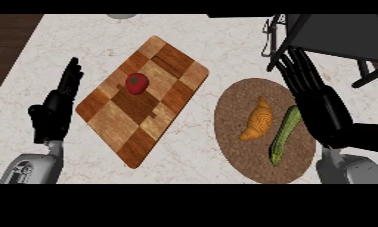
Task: Pick the croissant from the placemat and place it in the tiered shelf
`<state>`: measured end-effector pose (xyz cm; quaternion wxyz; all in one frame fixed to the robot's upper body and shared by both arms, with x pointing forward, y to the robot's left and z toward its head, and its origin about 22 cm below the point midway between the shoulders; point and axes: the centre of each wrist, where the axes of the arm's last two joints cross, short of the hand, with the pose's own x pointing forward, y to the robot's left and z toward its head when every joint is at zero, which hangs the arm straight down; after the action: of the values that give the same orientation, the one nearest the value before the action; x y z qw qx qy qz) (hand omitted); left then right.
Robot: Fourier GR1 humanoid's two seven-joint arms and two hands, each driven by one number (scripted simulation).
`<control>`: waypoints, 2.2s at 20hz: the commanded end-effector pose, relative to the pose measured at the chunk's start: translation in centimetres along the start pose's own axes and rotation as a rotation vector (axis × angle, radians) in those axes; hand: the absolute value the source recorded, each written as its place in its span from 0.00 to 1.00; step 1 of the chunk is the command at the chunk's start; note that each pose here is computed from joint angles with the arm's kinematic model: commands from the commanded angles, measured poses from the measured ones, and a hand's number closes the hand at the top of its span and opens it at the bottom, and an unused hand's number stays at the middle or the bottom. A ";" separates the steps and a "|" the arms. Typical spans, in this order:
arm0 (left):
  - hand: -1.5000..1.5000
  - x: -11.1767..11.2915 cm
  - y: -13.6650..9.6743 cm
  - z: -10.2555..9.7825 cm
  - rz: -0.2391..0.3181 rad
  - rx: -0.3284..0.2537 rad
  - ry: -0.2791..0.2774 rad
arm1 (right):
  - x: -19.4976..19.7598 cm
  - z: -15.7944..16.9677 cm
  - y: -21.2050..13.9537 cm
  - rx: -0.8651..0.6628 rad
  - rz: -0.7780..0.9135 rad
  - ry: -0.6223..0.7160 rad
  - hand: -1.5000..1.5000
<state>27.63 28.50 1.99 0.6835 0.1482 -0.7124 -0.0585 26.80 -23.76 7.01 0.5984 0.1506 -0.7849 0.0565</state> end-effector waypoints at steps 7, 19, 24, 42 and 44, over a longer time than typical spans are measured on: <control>0.50 -0.5 -2.3 0.9 0.042 -0.094 0.035 | 0.4 0.5 -1.5 -0.749 -0.240 -0.103 0.00; 0.50 2.4 -6.1 -0.5 0.043 -0.175 -0.006 | -5.8 11.3 -1.7 -1.438 0.785 0.003 0.00; 0.50 2.3 -5.7 -0.2 0.049 -0.217 -0.020 | -5.8 12.4 1.3 -1.187 0.795 0.230 0.00; 0.50 2.1 -5.8 -1.2 0.059 -0.246 -0.013 | 0.1 4.5 7.4 -0.805 1.111 0.968 0.00; 0.50 1.0 -7.4 0.6 0.060 -0.253 -0.006 | 1.2 2.7 7.8 -0.810 1.153 1.052 0.00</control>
<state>28.83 21.91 1.89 0.6926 0.0415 -0.7088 -0.1272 20.48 -19.12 5.64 0.7538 -0.5120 -0.4014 0.0921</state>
